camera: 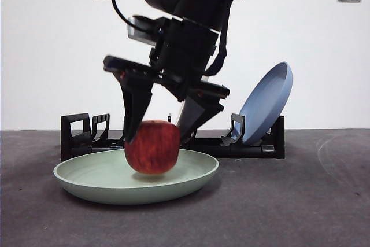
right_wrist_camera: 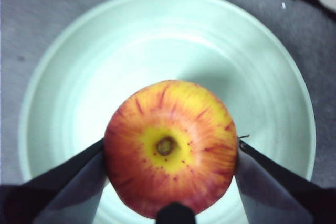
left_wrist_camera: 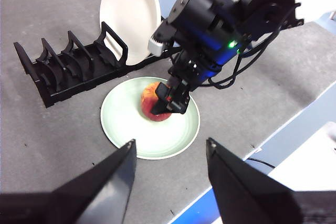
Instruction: Take the green plate from the plate rack,put the plate on the table,take the apple from the table,put the apple in the plate
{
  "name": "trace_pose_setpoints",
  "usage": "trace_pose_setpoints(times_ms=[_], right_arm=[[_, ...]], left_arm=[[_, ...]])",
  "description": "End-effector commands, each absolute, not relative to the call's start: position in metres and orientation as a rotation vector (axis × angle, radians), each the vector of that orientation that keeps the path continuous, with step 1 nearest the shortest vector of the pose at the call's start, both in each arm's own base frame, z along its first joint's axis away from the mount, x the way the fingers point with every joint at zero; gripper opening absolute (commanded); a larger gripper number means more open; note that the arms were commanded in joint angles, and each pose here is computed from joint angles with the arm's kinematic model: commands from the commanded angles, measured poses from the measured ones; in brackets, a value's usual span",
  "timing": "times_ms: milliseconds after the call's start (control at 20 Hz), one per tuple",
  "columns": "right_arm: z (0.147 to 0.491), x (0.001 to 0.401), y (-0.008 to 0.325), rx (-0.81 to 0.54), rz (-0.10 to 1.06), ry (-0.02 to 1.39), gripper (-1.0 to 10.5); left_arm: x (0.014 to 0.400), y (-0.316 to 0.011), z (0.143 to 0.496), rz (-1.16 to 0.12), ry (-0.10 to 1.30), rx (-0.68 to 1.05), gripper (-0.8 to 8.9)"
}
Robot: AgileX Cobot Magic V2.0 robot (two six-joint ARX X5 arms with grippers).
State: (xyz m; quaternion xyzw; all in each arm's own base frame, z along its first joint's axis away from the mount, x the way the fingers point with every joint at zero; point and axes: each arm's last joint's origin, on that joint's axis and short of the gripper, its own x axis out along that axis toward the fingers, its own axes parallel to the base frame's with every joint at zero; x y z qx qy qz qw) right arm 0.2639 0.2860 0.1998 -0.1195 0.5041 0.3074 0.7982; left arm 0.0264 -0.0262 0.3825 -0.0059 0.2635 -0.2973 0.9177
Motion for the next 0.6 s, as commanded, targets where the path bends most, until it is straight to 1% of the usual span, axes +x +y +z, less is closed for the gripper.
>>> trace_pose_setpoints(times_ms=[50, 250, 300, 350, 400, 500, 600], right_arm=[[0.191, 0.2657, 0.2889, -0.275, 0.657, 1.099, 0.0], [0.1895, 0.2658, 0.289, -0.287, 0.661, 1.101, 0.1], [0.1894, 0.2657, 0.289, -0.287, 0.661, 1.102, 0.3], [0.1894, 0.2656, 0.2889, -0.288, 0.661, 1.104, 0.9], [0.1893, 0.2655, 0.2887, -0.288, 0.66, 1.106, 1.9], [0.189, 0.265, 0.2882, -0.292, 0.658, 1.113, 3.6], [0.1885, 0.2644, 0.2876, -0.295, 0.655, 1.122, 5.0]], left_arm=[[0.0264, -0.0261, 0.3819, -0.606, 0.545, -0.023, 2.23], [0.0264, -0.0261, 0.3819, -0.607, 0.546, -0.023, 2.23], [0.0264, -0.0261, 0.3819, -0.607, 0.546, -0.023, 2.23], [0.0264, -0.0261, 0.3819, -0.607, 0.546, -0.023, 2.23], [0.0264, -0.0261, 0.3819, -0.607, 0.546, -0.023, 2.23], [0.0264, -0.0261, 0.3819, -0.607, 0.546, -0.023, 2.23], [0.0264, -0.0261, 0.3819, -0.607, 0.546, -0.023, 2.23]])
